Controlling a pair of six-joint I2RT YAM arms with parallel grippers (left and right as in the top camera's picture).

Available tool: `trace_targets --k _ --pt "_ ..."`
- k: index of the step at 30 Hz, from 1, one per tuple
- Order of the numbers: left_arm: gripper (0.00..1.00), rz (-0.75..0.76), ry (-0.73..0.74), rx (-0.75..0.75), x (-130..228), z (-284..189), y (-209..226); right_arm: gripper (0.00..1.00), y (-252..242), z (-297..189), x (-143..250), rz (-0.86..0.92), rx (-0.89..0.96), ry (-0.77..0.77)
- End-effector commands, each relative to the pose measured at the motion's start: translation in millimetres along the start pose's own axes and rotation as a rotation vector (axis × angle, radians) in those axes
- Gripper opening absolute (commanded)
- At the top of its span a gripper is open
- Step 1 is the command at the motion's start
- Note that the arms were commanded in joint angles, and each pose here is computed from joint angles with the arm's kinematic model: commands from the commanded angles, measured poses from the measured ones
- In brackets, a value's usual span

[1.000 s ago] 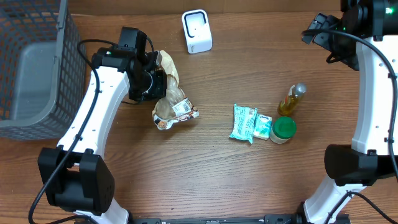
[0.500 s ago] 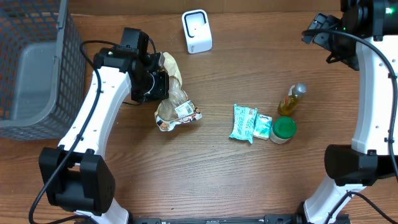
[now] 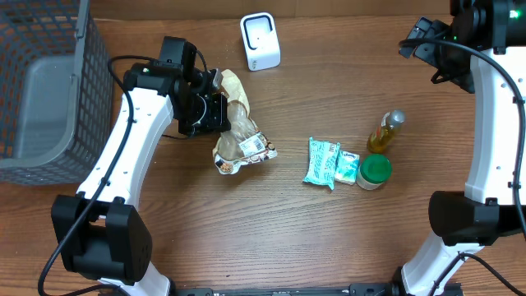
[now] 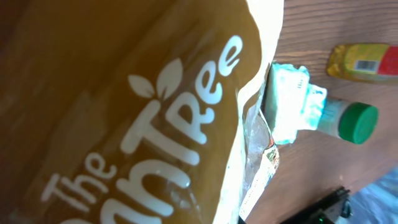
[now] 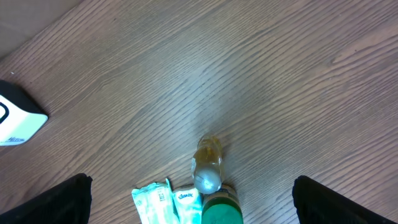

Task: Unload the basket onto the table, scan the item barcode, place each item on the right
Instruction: 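Lift the Pantree bag with the left gripper, then raise the Pantree bag up to the white scanner with the left gripper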

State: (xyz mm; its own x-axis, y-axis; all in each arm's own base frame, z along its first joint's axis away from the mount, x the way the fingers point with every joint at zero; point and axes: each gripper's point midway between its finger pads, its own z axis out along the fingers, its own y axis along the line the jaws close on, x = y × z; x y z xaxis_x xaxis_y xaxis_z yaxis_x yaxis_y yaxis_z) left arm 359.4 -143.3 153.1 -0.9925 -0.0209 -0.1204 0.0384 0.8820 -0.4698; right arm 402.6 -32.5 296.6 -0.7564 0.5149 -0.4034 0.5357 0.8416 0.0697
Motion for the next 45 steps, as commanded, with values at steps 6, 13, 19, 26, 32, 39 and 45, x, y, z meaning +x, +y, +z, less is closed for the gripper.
trace_targets --k 6,13,19,26,32,39,45 --pt "0.04 0.038 -0.001 0.116 4 -11 -25 1.0 -1 -10 -3 0.007 -0.019 -0.025" --pt "0.04 -0.029 -0.066 0.075 -13 -26 -26 1.0 -1 -10 -3 0.007 -0.019 -0.025" --pt "0.04 0.009 -0.236 -0.008 -46 -79 -45 1.0 -1 -10 -3 0.007 -0.019 -0.025" --pt "0.04 0.092 -0.513 -0.129 -93 -118 -68 1.0 -1 -10 -3 0.007 -0.019 -0.025" --pt "0.04 0.174 -0.775 -0.388 -139 -131 -73 1.0 -1 -10 -3 0.007 -0.019 -0.025" --pt "0.04 0.272 -0.896 -0.582 -179 -109 -78 1.0 -1 -10 -3 0.007 -0.019 -0.025" --pt "0.04 0.339 -1.02 -0.846 -211 -95 -77 1.0 -1 -10 -3 0.007 -0.019 -0.025"
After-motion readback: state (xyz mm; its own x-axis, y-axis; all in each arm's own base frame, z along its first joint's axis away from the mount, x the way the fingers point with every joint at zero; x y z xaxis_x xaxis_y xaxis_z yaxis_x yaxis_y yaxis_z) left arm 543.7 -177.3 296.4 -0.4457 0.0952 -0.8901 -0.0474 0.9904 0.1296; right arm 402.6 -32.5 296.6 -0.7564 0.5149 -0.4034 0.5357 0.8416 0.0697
